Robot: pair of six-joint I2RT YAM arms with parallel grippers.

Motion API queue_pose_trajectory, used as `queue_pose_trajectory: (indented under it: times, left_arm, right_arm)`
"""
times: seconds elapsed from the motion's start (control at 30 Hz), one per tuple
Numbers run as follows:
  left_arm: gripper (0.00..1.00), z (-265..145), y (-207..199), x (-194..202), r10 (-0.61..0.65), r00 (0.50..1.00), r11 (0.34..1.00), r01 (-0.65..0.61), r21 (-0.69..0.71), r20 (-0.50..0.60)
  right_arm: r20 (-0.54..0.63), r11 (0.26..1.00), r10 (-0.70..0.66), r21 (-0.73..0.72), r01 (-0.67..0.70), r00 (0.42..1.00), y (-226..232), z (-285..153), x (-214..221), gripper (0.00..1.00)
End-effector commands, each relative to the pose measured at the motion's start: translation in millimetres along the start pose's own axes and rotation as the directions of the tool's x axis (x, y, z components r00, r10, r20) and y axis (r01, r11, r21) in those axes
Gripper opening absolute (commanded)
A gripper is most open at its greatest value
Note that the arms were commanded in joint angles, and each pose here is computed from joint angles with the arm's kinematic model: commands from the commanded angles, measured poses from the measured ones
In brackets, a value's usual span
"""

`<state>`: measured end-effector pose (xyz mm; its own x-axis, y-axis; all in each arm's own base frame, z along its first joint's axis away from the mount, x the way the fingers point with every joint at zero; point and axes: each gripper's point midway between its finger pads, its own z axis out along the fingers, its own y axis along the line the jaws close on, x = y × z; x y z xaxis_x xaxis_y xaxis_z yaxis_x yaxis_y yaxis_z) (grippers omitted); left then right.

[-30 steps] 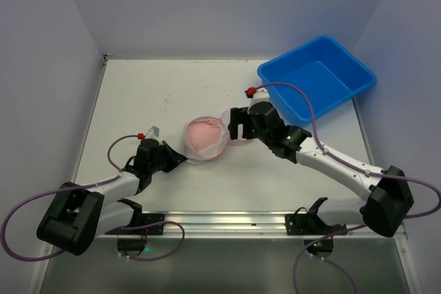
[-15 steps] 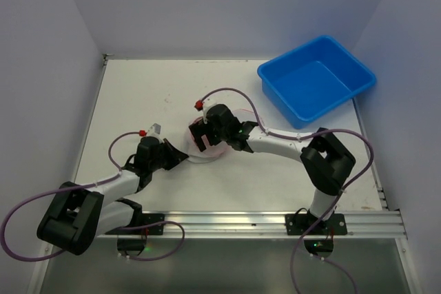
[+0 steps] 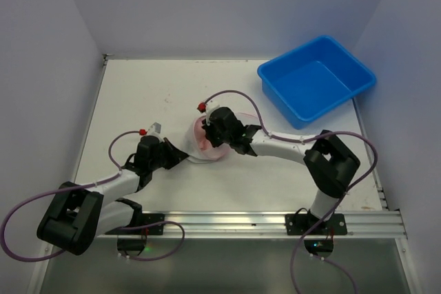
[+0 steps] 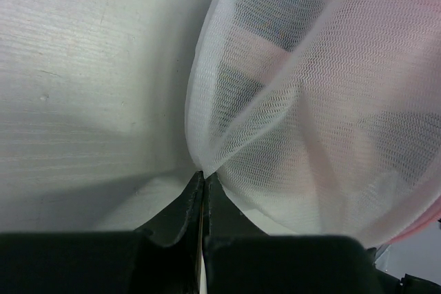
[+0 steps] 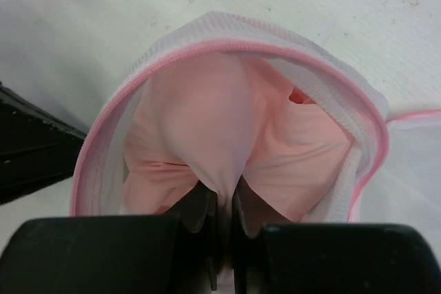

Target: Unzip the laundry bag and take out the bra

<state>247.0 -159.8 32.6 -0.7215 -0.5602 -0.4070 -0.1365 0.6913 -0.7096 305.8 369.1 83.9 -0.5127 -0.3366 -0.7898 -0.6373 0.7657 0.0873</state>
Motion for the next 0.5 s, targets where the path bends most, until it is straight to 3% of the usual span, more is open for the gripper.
queue_pose_trajectory:
  times: [0.0, 0.3, 0.47]
  left_arm:
    - [0.00, -0.1, -5.3, -7.9, 0.024, 1.000, 1.000, -0.024, 0.001, 0.018]
    - [0.00, 0.5, 1.5, -5.6, 0.015, 1.000, 0.999, -0.015, -0.031, 0.008]
    - [0.00, 0.3, 3.5, -4.8, 0.020, 1.000, 0.999, -0.019, -0.040, 0.004]
  right_arm:
    - [0.120, 0.999, 0.005, -0.033, -0.001, 0.993, 6.6, -38.1, -39.8, 0.03]
    - [0.293, 0.980, 0.027, -0.197, 0.032, 0.956, 29.4, -126.7, -91.6, 0.00]
    - [0.384, 0.975, 0.109, -0.221, -0.023, 0.917, 5.0, -177.2, -127.2, 0.00]
